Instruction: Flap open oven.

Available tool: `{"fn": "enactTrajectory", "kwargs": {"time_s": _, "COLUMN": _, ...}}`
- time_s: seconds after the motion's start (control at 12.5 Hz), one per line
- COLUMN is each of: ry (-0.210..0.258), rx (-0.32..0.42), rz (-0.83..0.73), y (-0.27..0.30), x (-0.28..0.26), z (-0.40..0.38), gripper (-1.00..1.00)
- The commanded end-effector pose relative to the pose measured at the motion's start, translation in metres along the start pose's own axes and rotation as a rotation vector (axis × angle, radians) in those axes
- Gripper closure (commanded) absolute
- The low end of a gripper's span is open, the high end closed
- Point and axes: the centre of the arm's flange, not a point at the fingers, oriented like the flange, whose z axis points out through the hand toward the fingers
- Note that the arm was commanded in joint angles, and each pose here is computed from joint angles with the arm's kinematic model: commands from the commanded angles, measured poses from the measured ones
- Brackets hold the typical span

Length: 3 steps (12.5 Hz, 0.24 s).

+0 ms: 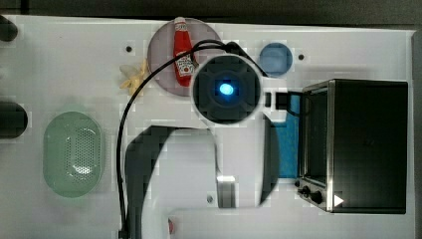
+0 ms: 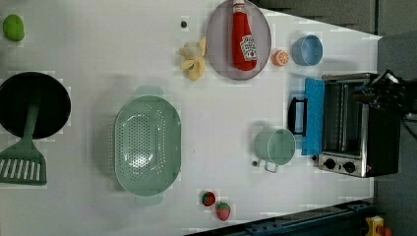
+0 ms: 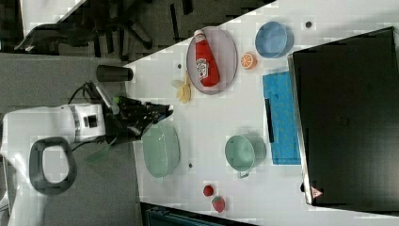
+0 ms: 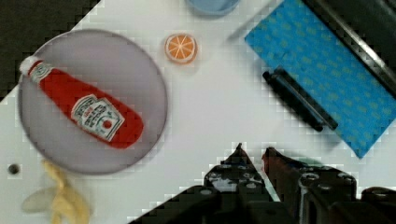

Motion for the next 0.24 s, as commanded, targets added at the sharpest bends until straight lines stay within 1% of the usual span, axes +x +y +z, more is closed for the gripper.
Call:
{"fn": "enactTrajectory", "kwargs": {"time_s": 0.08, "ry": -0.063, "rx": 0.021, "rz": 0.045, "y": 0.01, "x": -0.011, "z": -0.021, "gripper": 0.65}}
{"fn": "enactTrajectory", "kwargs": {"time_s": 0.24, "ry": -0.058, "rx": 0.059, "rz": 0.046, "y": 0.021, "x": -0.014, "z": -0.046, "gripper": 0.65}}
